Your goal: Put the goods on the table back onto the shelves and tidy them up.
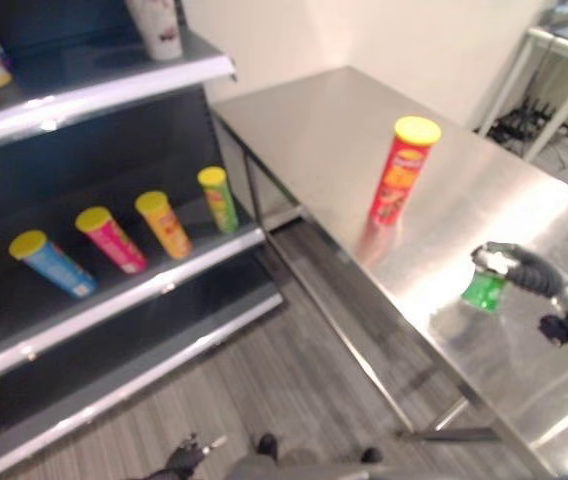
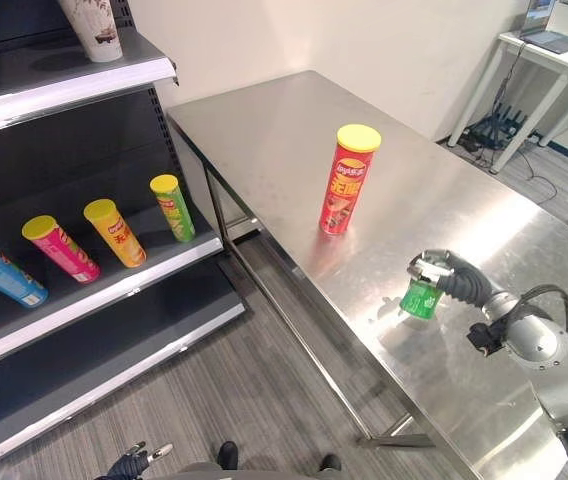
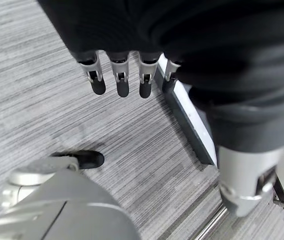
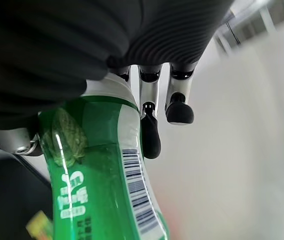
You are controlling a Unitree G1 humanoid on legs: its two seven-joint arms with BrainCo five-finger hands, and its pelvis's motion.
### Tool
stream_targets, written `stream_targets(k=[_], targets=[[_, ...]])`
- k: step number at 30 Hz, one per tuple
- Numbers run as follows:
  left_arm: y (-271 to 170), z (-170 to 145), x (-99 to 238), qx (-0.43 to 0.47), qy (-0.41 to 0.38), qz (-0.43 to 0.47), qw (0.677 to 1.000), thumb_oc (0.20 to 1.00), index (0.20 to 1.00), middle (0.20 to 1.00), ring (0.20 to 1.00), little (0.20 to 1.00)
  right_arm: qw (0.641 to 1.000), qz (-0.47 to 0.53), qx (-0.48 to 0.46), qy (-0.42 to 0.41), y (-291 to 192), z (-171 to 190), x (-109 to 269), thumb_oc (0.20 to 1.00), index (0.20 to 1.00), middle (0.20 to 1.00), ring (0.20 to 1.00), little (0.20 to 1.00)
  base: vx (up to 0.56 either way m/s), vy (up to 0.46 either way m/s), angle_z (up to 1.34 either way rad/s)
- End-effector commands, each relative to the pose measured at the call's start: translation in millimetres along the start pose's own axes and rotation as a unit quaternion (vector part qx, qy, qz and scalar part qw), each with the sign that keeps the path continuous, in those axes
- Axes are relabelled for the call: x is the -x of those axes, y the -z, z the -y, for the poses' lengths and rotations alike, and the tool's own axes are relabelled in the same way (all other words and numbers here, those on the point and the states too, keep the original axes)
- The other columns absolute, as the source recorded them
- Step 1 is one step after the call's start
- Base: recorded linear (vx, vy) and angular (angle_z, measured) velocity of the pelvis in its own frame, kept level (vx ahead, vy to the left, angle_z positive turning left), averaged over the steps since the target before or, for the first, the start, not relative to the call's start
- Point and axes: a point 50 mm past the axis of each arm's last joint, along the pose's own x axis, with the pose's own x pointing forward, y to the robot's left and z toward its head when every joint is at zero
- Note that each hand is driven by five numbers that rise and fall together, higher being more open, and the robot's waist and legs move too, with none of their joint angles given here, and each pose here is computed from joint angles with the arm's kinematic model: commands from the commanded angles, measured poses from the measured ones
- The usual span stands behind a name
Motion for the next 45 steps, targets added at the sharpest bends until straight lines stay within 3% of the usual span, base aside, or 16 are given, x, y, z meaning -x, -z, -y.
stream_targets(k=[1,8,15,20,28,35,45], targets=[[-29.3,-16.9,-6.2,-0.02,-0.026,0.043,0.999,1.0,1.0,1.0,1.0,1.0,0.99,0.108,-0.012,0.092,-39.3,38.3,-8.3,0.2,0.2,0.2,0.2,0.2,0.02,-0.044,-0.13],[-27.4,-17.9,-4.9,-0.02,-0.022,0.045,0.999,1.0,1.0,1.0,1.0,1.0,0.957,0.235,-0.081,0.146,-83.1,63.6,-4.3,0.2,0.2,0.2,0.2,0.2,0.01,-0.067,-0.02],[-23.5,-16.3,-3.5,-0.019,-0.018,0.044,0.999,1.0,1.0,1.0,1.0,1.0,0.931,0.335,-0.071,0.125,-127.0,68.9,-10.3,0.2,0.2,0.2,0.2,0.2,-0.02,-0.111,0.06],[-23.4,-16.5,-2.7,0.036,-0.039,0.05,0.997,1.0,1.0,1.0,1.0,1.0,0.908,0.397,-0.049,0.128,-157.1,69.8,-14.8,0.2,0.2,0.2,0.2,0.2,-0.08,-0.093,0.22],[-23.4,-12.7,-2.9,0.056,-0.049,0.053,0.996,1.0,1.0,1.0,1.0,1.0,0.917,0.37,0.036,0.147,-162.3,73.3,-26.1,0.2,0.2,0.2,0.2,0.2,-0.05,0.207,0.75],[-21.0,-27.3,-1.5,-0.008,-0.056,0.039,0.998,1.0,1.0,1.0,1.0,1.0,0.931,0.313,0.079,0.17,-147.9,69.1,-35.6,0.2,0.2,0.2,0.2,0.2,0.08,0.485,0.44],[-57.2,-39.6,-6.3,-0.04,-0.063,0.082,0.994,1.0,1.0,1.0,1.0,1.0,0.908,0.358,0.124,0.182,-179.6,83.7,-39.5,0.2,0.2,0.2,0.2,0.2,0.05,0.173,0.41]])
